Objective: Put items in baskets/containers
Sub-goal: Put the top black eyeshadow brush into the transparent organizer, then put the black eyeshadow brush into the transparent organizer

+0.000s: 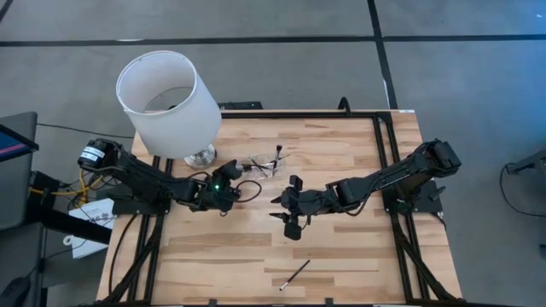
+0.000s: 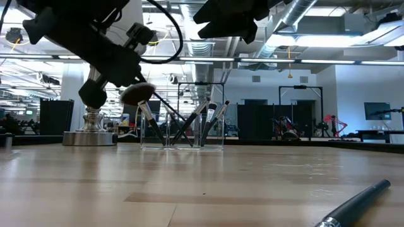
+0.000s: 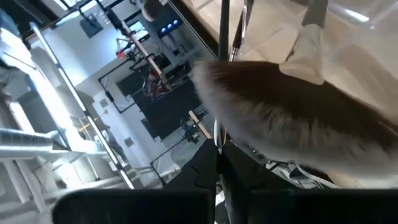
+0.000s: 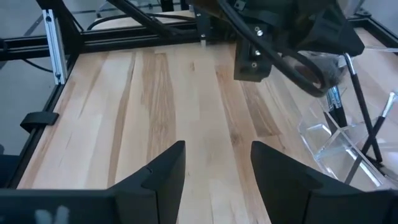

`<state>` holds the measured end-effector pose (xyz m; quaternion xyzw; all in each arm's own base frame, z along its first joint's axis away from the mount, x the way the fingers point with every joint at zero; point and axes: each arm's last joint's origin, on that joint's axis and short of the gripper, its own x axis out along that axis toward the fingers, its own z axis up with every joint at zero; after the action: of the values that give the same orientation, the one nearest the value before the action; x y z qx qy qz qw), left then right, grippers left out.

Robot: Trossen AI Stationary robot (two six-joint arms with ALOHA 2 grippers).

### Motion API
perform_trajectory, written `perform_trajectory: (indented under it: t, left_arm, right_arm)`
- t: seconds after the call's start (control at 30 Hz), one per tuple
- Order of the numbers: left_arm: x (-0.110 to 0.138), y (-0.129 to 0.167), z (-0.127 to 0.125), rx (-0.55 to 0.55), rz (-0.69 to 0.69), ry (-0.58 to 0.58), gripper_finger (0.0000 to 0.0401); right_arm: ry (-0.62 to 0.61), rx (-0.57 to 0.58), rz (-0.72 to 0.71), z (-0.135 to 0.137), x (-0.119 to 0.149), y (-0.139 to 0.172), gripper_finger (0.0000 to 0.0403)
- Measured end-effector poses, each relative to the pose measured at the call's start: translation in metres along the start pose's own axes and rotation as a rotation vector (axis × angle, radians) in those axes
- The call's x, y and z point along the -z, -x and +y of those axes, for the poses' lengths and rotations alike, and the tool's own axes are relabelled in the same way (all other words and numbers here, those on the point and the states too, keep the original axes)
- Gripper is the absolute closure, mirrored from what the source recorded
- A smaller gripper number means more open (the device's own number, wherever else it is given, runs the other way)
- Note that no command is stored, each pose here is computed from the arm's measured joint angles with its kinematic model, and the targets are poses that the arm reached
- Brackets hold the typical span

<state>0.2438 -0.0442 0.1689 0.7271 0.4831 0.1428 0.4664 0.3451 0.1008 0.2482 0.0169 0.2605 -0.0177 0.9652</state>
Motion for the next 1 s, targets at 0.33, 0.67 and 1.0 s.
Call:
perform_trajectory:
  t: [0.33, 0.67, 1.0]
  left_arm:
    - [-0.003, 0.0, -0.003, 0.012, -0.094, -0.17, 0.0388]
    - [-0.003, -0.004, -0.002, 0.024, -0.15, -0.165, 0.0346]
    - [-0.004, -0.003, 0.02, -0.09, -0.155, 0.091, 0.0327]
  right_arm:
    - [0.001, 0.0, 0.0, 0.0, 0.0, 0.0, 0.023]
    - [0.001, 0.0, 0.0, 0.0, 0.0, 0.0, 0.023]
    - [0.001, 0.0, 0.0, 0.0, 0.0, 0.0, 0.023]
